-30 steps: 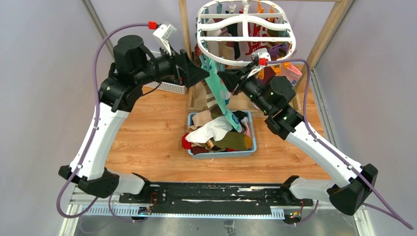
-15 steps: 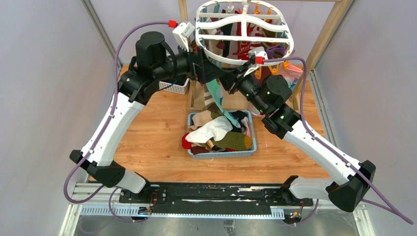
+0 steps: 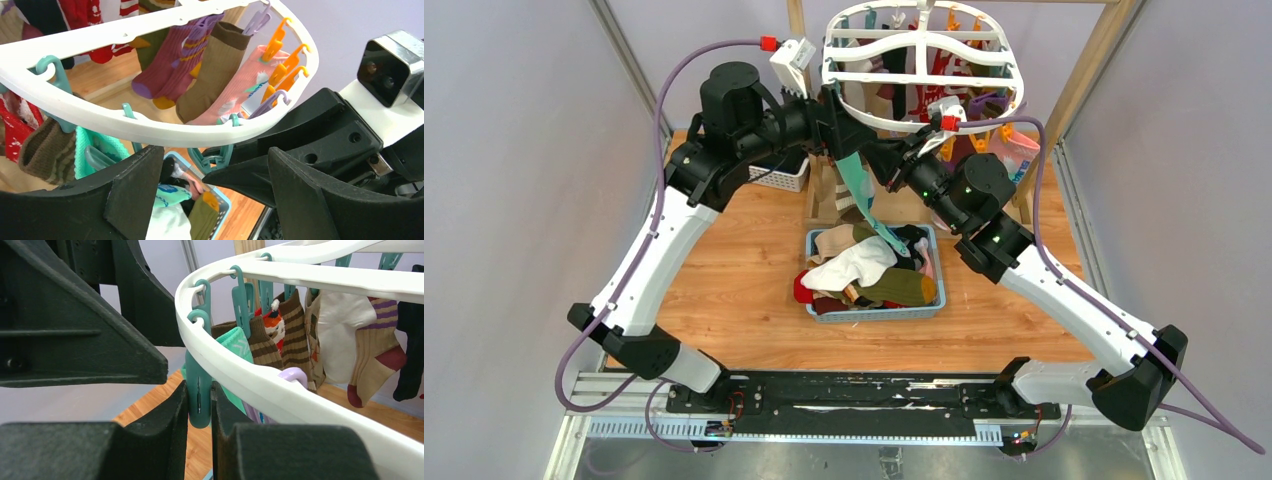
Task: Clip the socks to the hanger
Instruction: Open the clamp at the hanger.
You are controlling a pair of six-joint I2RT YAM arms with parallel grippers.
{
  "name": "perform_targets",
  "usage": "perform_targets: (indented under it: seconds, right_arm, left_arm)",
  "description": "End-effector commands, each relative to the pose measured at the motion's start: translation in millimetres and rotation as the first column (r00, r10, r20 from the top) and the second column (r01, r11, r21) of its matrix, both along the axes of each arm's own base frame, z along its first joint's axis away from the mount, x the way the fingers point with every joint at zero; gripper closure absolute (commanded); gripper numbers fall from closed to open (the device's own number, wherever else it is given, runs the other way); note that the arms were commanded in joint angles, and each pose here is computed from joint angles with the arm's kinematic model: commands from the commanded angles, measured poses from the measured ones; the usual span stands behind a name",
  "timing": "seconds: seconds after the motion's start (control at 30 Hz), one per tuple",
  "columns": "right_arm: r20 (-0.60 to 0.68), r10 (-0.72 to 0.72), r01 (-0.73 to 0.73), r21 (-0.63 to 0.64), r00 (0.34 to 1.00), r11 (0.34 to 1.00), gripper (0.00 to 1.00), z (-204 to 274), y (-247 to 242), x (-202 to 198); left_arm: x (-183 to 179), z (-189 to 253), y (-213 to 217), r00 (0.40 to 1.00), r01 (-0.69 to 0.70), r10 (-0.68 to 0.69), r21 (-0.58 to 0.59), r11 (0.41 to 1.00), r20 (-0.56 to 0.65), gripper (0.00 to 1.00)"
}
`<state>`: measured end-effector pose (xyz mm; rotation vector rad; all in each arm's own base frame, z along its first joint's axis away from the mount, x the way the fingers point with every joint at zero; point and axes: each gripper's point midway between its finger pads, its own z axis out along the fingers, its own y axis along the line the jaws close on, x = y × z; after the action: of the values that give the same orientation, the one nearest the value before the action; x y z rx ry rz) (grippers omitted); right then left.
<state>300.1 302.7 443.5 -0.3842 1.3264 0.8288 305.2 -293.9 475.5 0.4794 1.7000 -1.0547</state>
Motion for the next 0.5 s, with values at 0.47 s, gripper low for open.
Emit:
perform_targets:
  seconds: [0.47]
  right_arm:
    - [0.032, 0.002, -0.002, 0.018, 0.999, 1.0, 1.0, 13.2, 3.9, -5.9]
  left_arm:
    - [-4.0, -6.8, -14.1, 0.998, 0.04, -0.041, -0.027, 0.999, -0.049, 0.3]
